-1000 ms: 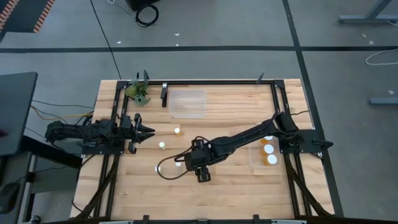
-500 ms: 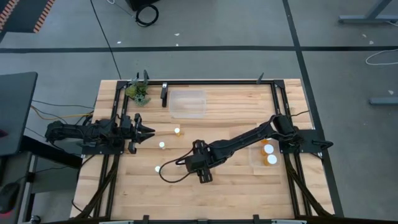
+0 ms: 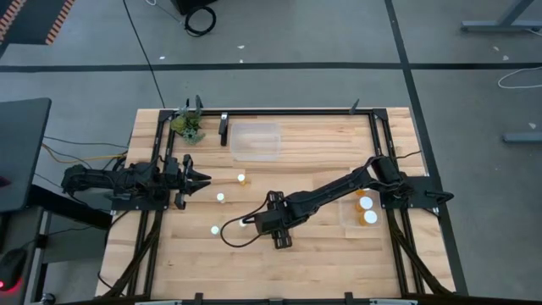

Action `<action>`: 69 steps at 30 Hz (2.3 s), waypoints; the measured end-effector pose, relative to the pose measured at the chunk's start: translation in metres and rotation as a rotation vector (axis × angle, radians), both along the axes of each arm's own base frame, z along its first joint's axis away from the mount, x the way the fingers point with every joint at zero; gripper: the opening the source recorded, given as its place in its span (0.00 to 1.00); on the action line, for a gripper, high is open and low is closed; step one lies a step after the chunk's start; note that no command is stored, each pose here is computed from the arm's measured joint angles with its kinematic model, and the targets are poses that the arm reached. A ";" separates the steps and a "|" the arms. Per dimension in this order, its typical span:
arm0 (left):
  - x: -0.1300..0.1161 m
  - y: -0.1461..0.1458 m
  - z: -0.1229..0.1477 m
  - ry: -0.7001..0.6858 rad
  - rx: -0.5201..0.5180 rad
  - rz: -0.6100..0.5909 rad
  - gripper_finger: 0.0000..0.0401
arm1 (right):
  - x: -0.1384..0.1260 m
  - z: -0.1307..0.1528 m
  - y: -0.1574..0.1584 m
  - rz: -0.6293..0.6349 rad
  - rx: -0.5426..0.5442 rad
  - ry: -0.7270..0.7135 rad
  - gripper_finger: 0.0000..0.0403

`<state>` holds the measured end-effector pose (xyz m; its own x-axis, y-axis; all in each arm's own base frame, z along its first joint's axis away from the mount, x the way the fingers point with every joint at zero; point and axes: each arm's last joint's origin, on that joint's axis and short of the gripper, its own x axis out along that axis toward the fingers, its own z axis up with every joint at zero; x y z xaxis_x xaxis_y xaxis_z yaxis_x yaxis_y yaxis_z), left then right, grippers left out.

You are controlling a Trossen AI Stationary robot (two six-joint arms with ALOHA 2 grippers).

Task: Pick and place medicine bottles into bin by pill shape (circle, oval)
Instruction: Put the large orange pill bottle into the bottom transparent bin

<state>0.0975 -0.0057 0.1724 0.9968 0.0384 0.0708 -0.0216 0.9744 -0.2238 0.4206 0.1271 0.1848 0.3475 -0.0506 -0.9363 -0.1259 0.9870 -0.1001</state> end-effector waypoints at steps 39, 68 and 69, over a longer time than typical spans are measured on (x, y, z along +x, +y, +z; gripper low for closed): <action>0.000 0.000 0.000 0.001 0.000 0.000 0.21 | -0.061 0.051 -0.018 -0.290 -0.134 0.089 0.56; 0.000 0.000 0.000 0.000 0.000 0.000 0.21 | -0.246 0.058 -0.061 -0.744 0.047 -0.029 0.56; 0.000 0.000 0.000 0.000 0.001 0.000 0.21 | -0.249 0.056 -0.062 -0.747 0.046 -0.027 0.56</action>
